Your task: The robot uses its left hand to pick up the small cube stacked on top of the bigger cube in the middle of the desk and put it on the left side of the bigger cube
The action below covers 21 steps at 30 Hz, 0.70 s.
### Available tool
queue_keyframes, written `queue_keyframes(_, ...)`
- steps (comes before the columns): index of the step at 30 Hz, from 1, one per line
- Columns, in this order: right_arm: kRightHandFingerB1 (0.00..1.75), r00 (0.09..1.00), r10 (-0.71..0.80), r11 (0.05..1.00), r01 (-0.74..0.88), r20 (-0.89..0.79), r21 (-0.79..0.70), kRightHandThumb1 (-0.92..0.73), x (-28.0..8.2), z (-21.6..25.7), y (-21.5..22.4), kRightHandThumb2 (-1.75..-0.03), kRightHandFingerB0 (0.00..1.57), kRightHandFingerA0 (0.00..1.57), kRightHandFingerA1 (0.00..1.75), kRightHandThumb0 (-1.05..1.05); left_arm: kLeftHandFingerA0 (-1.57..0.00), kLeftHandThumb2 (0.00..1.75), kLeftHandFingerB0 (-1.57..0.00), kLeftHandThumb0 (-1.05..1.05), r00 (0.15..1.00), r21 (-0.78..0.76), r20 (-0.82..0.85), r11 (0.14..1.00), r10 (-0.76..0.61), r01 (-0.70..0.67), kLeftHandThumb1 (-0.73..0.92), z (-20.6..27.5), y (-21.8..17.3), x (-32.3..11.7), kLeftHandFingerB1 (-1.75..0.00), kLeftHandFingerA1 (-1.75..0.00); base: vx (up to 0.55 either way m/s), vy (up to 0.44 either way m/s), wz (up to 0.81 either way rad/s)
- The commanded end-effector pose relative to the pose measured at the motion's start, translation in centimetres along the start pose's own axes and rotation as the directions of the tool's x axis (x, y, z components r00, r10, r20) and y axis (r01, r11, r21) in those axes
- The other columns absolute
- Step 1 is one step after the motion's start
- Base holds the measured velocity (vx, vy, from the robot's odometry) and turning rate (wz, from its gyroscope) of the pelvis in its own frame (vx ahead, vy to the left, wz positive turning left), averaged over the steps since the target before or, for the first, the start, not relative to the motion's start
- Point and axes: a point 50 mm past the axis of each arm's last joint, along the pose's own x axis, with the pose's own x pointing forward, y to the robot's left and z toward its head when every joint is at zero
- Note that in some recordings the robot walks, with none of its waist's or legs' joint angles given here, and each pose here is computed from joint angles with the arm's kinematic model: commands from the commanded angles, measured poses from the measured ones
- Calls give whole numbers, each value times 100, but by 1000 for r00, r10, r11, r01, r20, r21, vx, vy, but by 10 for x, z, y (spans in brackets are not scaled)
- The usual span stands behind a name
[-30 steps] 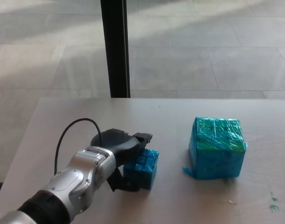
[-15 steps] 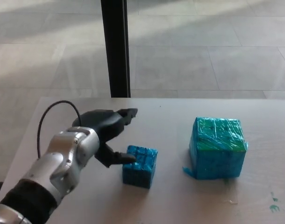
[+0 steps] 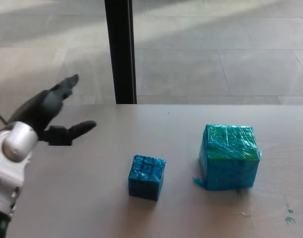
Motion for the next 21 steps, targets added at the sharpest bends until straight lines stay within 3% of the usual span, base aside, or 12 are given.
queue_keyframes(1, 51, 999, -42, 999, 41, -21, -12, -51, -5, -6, -10, -87, 33, 52, 67, -51, 0, 109, 0, -105, 919, -373, -327, 863, 222, -341, 78, -116, 52, -61, -4, -14, 0, 0, 0)
queue_keyframes(2, 37, 999, -40, 999, 40, -22, -8, -66, -4, -6, -10, -60, 39, 55, 62, -46, 0, 66, 0, -80, 912, -414, -336, 833, 234, -367, 87, -127, 52, -68, 0, 0, 0, 0, 0)
queue_keyframes(3, 37, 999, -40, 999, 40, -23, 10, -66, -4, -5, -11, -60, 41, 54, 63, -46, 0, 103, 0, -105, 897, -477, -358, 775, 259, -414, 75, -140, 51, -77, -1, -12, 0, 0, 0)
queue_keyframes(5, 51, 1000, -24, 999, 24, -16, 33, -51, -6, -6, -12, -88, 31, 51, 69, -50, 0, 111, 0, -97, 825, -448, -516, 748, 231, -489, 80, -173, 50, -102, -13, -18, 0, 0, 0)
queue_keyframes(6, 37, 999, -34, 999, 35, -23, 28, -65, -6, -7, -12, -59, 39, 56, 64, -47, 0, 108, 0, -105, 803, -429, -551, 748, 227, -506, 83, -181, 48, -111, -4, -14, 0, 0, 0)
queue_keyframes(7, 52, 999, -47, 999, 48, -25, 23, -51, -6, -7, -13, -87, 34, 55, 69, -49, 0, 107, 0, -105, 724, -383, -656, 733, 212, -562, 84, -206, 42, -138, -3, -14, 0, 0, 0)
queue_keyframes(8, 38, 999, -47, 999, 47, -25, 23, -65, -6, -8, -13, -60, 39, 57, 63, -47, 0, 106, 0, -105, 703, -377, -680, 722, 210, -580, 82, -212, 40, -145, -6, -17, 0, 0, 0)
queue_keyframes(10, 50, 999, -35, 999, 35, -29, 9, -53, -7, -9, -13, -87, 31, 53, 67, -49, 0, 106, 0, -96, 632, -384, -750, 649, 197, -657, 78, -230, 30, -169, -12, -21, 0, 0, 0)
queue_keyframes(11, 38, 999, -34, 999, 34, -26, -3, -68, -7, -9, -13, -60, 37, 56, 61, -46, 0, 109, 0, -105, 596, -373, -781, 623, 190, -687, 81, -236, 24, -178, -9, -17, 0, 0, 0)
queue_keyframes(12, 51, 999, -34, 999, 34, -25, -2, -53, -7, -9, -13, -88, 32, 53, 68, -49, 0, 92, 0, -87, 579, -378, -796, 601, 178, -705, 69, -239, 20, -183, 0, -12, 0, 0, 0)
queue_keyframes(14, 38, 999, -35, 999, 35, -27, 3, -67, -7, -10, -14, -60, 38, 56, 64, -47, 0, 66, 0, -75, 544, -392, -829, 558, 130, -731, 88, -246, 7, -195, 0, -5, 0, 0, 0)
queue_keyframes(21, 51, 998, -48, 999, 49, -39, 23, -52, -6, -8, -14, -89, 31, 55, 70, -49, 0, 104, 0, -96, 489, -406, -872, 528, 22, -746, 76, -254, -39, -202, -14, -21, 0, 0, 0)
